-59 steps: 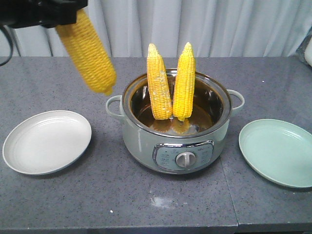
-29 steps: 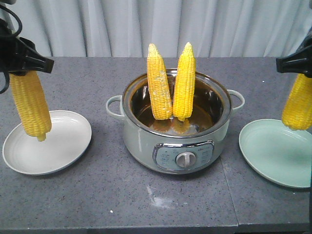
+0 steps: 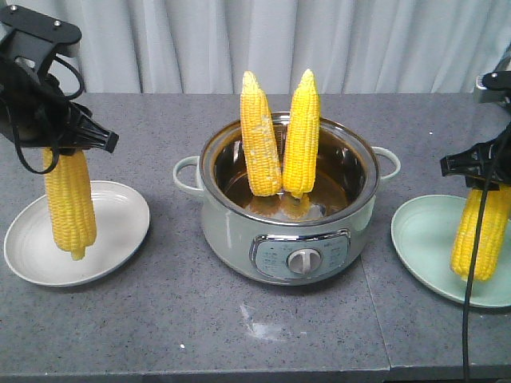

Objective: Distribute corn equally
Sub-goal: 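Lower each cob onto its plate and open both grippers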

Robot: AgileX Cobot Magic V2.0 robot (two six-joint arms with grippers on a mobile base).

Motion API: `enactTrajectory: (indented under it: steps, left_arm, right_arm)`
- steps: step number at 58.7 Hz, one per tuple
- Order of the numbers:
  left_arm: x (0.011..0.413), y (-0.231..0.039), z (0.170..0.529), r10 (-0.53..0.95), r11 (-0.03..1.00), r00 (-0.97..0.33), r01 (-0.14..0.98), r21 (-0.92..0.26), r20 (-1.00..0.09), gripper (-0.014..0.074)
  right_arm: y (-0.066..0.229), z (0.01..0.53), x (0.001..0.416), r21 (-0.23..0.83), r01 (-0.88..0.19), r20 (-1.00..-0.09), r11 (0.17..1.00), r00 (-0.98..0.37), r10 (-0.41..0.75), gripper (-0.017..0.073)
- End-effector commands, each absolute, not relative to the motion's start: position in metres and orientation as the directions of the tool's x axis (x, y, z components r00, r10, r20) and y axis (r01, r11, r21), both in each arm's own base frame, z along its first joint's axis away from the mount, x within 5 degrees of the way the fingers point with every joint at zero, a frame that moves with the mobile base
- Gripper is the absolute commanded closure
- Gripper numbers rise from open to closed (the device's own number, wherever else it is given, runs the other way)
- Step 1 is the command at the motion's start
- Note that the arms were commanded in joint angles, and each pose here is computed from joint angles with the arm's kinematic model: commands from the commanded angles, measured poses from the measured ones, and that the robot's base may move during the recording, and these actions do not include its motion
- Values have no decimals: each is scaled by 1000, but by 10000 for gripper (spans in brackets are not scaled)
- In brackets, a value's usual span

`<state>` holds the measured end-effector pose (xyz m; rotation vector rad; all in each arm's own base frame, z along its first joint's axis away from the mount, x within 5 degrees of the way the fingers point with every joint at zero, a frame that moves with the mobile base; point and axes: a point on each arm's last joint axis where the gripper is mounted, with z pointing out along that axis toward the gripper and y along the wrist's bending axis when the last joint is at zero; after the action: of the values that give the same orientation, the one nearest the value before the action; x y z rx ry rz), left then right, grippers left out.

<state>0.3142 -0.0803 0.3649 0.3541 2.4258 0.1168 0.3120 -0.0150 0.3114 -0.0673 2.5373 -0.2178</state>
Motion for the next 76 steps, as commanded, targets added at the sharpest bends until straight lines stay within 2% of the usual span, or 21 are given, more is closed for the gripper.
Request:
enactTrajectory:
  steps: [1, 10, 26, 32, 48, 59, 76]
  left_arm:
    - [315, -80, 381, 272, 962, -682, 208, 176, -679, 601]
    - [321, -79, 373, 296, 955, -693, 209, 209, -657, 601]
    - [325, -77, 362, 321, 945, -741, 206, 255, -589, 601]
    - [328, -77, 355, 324, 943, -756, 210, 259, -569, 601]
    - [336, -80, 343, 332, 939, -777, 219, 265, -534, 596]
    - [342, -81, 334, 336, 937, -790, 225, 267, -513, 550]
    - [345, -82, 326, 305, 946, -812, 202, 252, -497, 321]
  right_arm:
    - [-22, 322, 315, -142, -32, -595, 989, -796, -111, 514]
    - [-21, 305, 324, -114, -86, -546, 990, -827, -135, 401]
    - [-25, 291, 331, -150, -97, -502, 984, -850, -160, 57]
    - [-26, 291, 331, -161, -87, -502, 983, -851, -158, -20]
    - [-30, 294, 331, -196, -51, -508, 979, -849, -146, -25]
    - [-30, 313, 325, -204, -35, -583, 978, -798, -150, -22]
    - [-30, 349, 307, -251, -13, -692, 968, -697, -189, -22]
